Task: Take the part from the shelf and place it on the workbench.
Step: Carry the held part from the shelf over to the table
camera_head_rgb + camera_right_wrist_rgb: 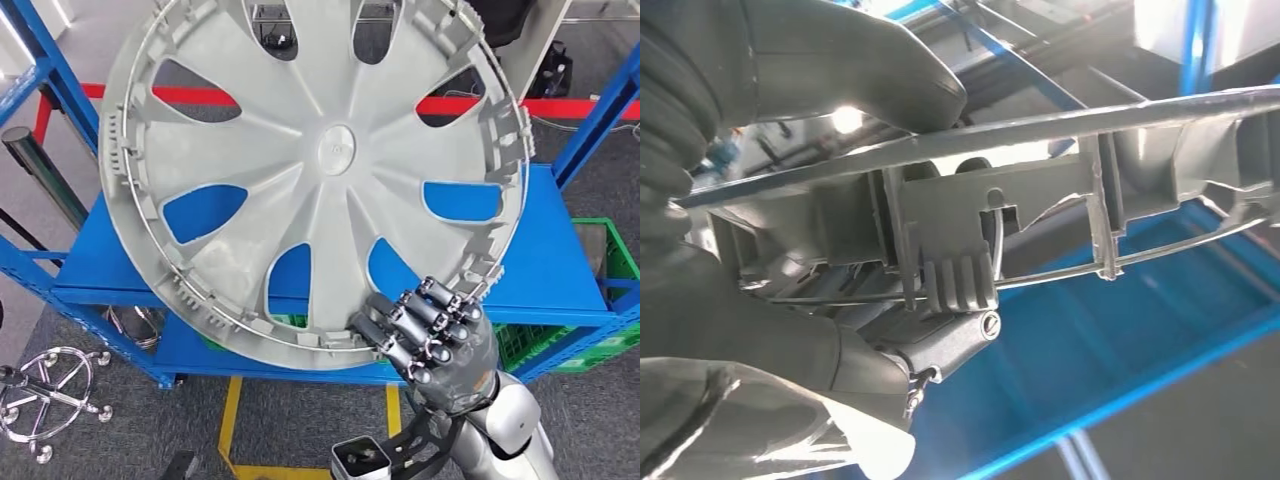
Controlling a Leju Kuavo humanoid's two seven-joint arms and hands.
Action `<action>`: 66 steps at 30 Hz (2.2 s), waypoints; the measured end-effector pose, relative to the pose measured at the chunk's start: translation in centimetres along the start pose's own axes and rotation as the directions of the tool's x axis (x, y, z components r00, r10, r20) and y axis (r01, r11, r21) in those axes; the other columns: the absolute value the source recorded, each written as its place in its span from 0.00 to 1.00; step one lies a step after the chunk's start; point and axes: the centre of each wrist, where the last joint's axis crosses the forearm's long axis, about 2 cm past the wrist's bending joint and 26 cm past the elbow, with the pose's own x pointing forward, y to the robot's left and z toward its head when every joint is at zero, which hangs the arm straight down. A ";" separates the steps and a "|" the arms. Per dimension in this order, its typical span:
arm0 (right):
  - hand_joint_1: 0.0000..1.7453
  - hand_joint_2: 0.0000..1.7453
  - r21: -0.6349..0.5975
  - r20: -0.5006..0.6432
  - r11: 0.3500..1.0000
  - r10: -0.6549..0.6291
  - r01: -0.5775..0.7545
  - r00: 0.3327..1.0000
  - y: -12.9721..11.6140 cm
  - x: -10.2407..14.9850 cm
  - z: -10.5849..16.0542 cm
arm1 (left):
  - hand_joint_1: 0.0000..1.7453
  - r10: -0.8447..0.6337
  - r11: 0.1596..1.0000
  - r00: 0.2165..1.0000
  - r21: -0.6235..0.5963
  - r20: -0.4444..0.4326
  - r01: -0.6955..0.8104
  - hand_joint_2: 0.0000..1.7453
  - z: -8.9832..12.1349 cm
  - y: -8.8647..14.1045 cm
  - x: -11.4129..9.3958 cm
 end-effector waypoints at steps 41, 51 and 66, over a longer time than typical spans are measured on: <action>1.00 1.00 0.097 -0.178 0.994 -0.037 0.055 0.983 -0.7 1.6 4.1 | 0.00 -0.045 0.999 0.999 0.015 0.001 0.045 0.00 0.0 0.1 0.1; 1.00 1.00 0.197 -0.309 0.978 -0.008 0.072 0.951 -1.9 3.1 7.2 | 0.00 -0.076 0.997 0.997 -0.001 0.017 0.076 0.00 -0.1 -0.2 0.3; 1.00 1.00 0.240 -0.362 0.968 0.019 0.073 0.932 -2.3 3.7 8.5 | 0.00 -0.111 0.994 0.993 -0.018 0.029 0.112 0.00 -0.1 -0.4 0.3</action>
